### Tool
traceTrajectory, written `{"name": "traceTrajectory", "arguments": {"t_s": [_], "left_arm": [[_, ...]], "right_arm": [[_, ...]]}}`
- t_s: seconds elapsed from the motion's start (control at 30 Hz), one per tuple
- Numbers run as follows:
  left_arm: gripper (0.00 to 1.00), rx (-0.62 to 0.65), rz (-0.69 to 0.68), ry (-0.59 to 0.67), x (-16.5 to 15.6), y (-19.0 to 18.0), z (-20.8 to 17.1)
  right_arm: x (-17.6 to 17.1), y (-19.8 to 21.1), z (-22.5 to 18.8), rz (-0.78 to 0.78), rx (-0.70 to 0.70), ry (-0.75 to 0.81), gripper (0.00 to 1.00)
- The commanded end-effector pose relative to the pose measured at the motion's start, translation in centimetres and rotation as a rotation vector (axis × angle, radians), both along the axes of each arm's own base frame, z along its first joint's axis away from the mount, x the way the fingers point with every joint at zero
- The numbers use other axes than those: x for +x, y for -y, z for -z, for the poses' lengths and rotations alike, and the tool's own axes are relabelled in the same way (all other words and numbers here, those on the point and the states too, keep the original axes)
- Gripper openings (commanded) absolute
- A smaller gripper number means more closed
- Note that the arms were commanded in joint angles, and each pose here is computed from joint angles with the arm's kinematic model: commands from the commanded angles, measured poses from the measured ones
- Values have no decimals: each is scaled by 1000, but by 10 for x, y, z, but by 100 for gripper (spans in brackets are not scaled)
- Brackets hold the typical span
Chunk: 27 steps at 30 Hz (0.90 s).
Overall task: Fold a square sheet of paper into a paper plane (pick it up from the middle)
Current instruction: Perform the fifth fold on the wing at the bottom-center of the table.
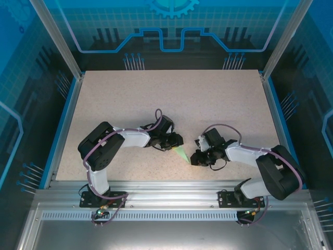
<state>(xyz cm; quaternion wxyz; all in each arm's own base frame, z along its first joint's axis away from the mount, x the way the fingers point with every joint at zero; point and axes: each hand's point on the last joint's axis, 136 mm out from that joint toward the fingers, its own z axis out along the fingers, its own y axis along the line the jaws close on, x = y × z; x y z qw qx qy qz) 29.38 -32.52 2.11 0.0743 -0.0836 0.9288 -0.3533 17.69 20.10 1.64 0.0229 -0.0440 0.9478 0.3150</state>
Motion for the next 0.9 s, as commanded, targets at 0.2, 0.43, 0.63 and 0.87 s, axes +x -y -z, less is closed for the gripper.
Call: {"name": "traceTrajectory", "arguments": {"t_s": [0.2,0.43,0.63,0.87], "left_arm": [[34,53,-2,-28,3,-9,16],[34,46,-3,-24,4,-8,13],[35,44,4,-15,4,-7,11],[44,18,38,62,11,-7,-9]], "right_arm": [[34,-46,-49,-80,124,103,19],[46,-63,-26,-86,124,54,19],[32,-37,20,-57,-7,-36,16],[16,-17,43,-24,-32,-102,11]]}}
